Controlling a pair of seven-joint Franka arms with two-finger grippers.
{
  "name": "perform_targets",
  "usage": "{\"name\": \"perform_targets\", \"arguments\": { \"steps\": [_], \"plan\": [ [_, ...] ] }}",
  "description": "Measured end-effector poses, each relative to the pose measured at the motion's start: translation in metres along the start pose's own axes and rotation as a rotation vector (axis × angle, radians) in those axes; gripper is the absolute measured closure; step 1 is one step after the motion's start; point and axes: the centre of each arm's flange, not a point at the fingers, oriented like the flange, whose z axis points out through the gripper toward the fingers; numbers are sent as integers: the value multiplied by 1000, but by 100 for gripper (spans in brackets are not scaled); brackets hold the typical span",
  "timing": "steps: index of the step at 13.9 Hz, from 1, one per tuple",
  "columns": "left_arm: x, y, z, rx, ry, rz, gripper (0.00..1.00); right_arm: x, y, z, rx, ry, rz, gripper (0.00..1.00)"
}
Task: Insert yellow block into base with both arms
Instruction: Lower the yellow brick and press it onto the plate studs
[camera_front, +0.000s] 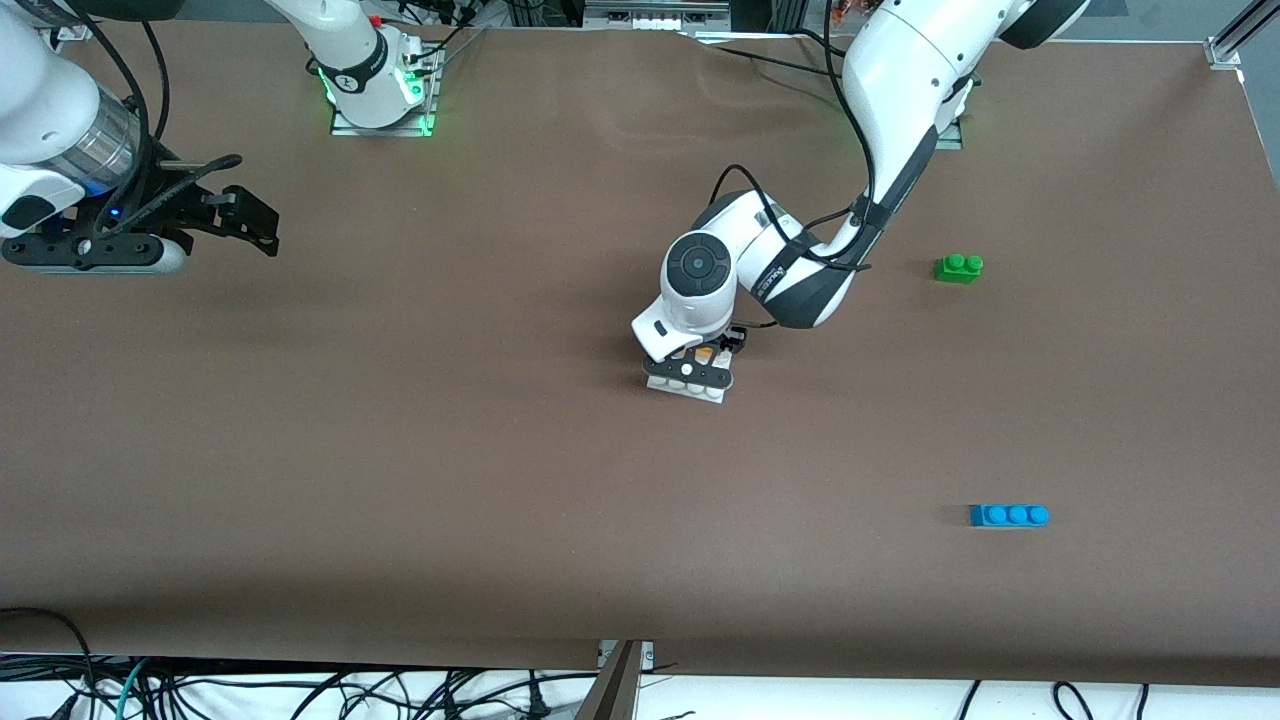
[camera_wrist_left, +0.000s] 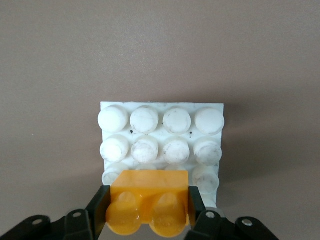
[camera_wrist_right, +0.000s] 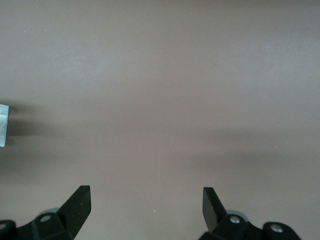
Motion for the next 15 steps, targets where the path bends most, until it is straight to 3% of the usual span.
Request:
{"name": "perform_targets", "arguments": {
  "steps": [15],
  "plan": [
    [-4,9,14,16,6,30,33,0,1,0,-1,0,1,1]
  ]
}}
